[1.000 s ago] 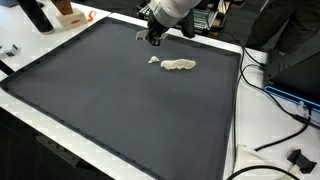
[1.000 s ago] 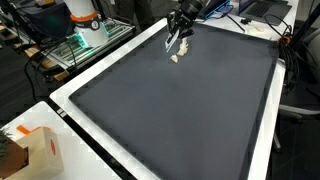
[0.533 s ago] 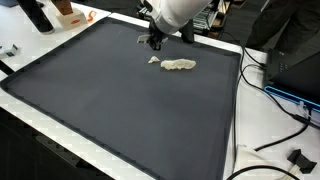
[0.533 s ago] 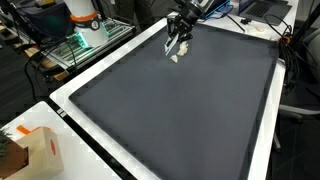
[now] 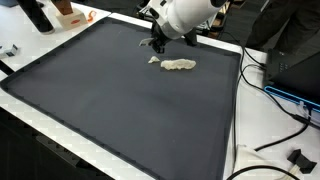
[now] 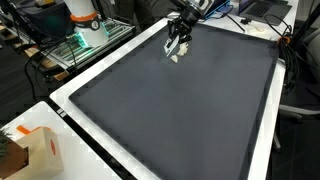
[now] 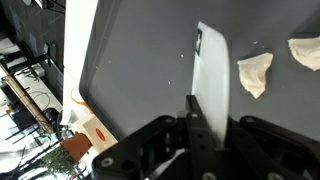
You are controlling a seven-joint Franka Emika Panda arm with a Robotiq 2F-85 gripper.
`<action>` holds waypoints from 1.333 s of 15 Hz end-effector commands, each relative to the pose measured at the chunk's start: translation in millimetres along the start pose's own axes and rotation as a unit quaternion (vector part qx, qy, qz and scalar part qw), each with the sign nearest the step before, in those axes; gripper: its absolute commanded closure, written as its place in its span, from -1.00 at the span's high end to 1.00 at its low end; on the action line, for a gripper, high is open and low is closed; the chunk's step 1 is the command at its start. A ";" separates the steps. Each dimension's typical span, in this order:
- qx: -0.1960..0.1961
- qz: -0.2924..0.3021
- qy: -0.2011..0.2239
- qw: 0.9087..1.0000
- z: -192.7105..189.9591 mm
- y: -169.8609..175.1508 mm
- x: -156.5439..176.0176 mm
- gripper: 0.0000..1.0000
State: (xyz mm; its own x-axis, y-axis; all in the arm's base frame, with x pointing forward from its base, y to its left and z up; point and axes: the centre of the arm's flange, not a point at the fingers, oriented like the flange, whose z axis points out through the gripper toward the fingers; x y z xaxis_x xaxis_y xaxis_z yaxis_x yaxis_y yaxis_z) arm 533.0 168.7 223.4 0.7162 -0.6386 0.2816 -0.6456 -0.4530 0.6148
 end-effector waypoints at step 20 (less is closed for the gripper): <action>0.051 -0.367 0.165 0.914 -34.4 29.9 -48.7 -0.98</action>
State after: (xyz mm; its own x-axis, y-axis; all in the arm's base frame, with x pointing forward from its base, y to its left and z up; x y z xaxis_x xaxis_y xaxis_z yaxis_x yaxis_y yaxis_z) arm 505.6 213.0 238.8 0.9972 -0.0477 0.0574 -0.0741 -0.7238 0.6860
